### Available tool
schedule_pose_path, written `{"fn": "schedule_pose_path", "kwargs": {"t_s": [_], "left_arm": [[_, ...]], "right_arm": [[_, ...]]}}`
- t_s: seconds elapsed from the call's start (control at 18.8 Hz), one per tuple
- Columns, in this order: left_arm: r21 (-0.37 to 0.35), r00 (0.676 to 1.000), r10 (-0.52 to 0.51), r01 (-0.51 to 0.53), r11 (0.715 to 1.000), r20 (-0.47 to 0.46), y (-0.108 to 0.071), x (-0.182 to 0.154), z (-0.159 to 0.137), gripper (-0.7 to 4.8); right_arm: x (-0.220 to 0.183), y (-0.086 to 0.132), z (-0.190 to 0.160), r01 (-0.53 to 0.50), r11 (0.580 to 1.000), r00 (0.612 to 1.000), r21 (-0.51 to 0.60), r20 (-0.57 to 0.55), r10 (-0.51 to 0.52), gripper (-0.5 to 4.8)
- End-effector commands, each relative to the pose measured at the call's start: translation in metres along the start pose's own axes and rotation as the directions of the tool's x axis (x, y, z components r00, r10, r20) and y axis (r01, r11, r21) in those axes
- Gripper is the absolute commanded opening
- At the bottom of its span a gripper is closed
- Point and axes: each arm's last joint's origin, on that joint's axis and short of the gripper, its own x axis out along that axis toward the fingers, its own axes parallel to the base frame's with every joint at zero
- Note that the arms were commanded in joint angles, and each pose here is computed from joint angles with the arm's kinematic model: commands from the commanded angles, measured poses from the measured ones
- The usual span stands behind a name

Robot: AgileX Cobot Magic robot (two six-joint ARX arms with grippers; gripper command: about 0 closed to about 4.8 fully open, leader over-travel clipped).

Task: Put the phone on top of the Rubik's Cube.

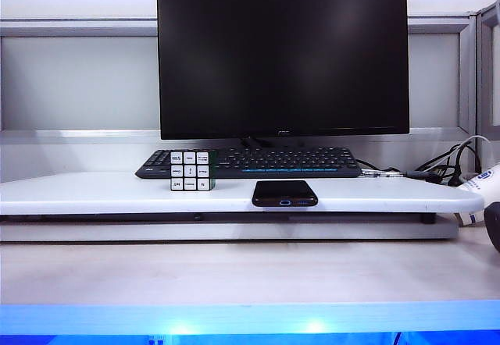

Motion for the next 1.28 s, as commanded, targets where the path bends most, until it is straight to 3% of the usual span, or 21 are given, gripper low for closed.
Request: {"fn": "schedule_pose_path", "kwargs": {"t_s": [0.05, 0.37, 0.48, 0.69, 0.8, 0.85, 1.06, 1.17, 1.28], "left_arm": [[-0.008, 1.0, -0.009, 0.009, 1.0, -0.023, 0.0, 0.0, -0.003, -0.05], [-0.008, 1.0, -0.012, 0.012, 1.0, -0.023, 0.0, 0.0, -0.003, -0.05], [-0.007, 0.993, -0.119, 0.119, 0.993, -0.007, -0.003, 0.0, -0.002, -0.06], [-0.005, 0.98, -0.2, 0.2, 0.98, 0.007, -0.006, 0.0, 0.0, -0.06], [-0.005, 0.978, -0.207, 0.207, 0.978, 0.01, -0.006, 0.0, 0.0, -0.06], [-0.005, 0.978, -0.208, 0.208, 0.978, 0.01, -0.006, 0.0, 0.0, -0.06], [-0.003, 0.976, -0.218, 0.218, 0.976, 0.011, -0.006, 0.0, 0.0, -0.06], [0.004, 0.966, -0.258, 0.258, 0.966, 0.017, -0.007, -0.001, 0.0, -0.06], [0.007, 0.941, -0.337, 0.337, 0.941, 0.026, -0.01, -0.002, 0.001, -0.06]], "right_arm": [[0.0, 0.006, 0.007, -0.091, 0.989, 0.996, 0.113, 0.034, 0.087, 3.57], [-0.002, 0.014, 0.015, -0.207, 0.939, 0.977, 0.273, 0.096, 0.188, 3.72], [-0.005, 0.028, 0.034, -0.239, 0.935, 0.969, 0.262, 0.125, 0.213, 3.73], [0.007, 0.038, 0.056, -0.271, 0.926, 0.963, 0.263, 0.077, 0.26, 3.74], [0.028, 0.037, 0.067, -0.237, 0.918, 0.966, 0.319, -0.028, 0.259, 3.94], [0.063, 0.022, 0.066, -0.163, 0.88, 0.943, 0.447, -0.19, 0.271, 4.0], [0.107, 0.001, 0.044, -0.097, 0.8, 0.889, 0.592, -0.309, 0.337, 4.0], [0.127, -0.003, 0.031, -0.103, 0.767, 0.869, 0.633, -0.318, 0.378, 4.0], [0.163, -0.016, 0.014, -0.043, 0.744, 0.845, 0.667, -0.372, 0.383, 4.0]]}}
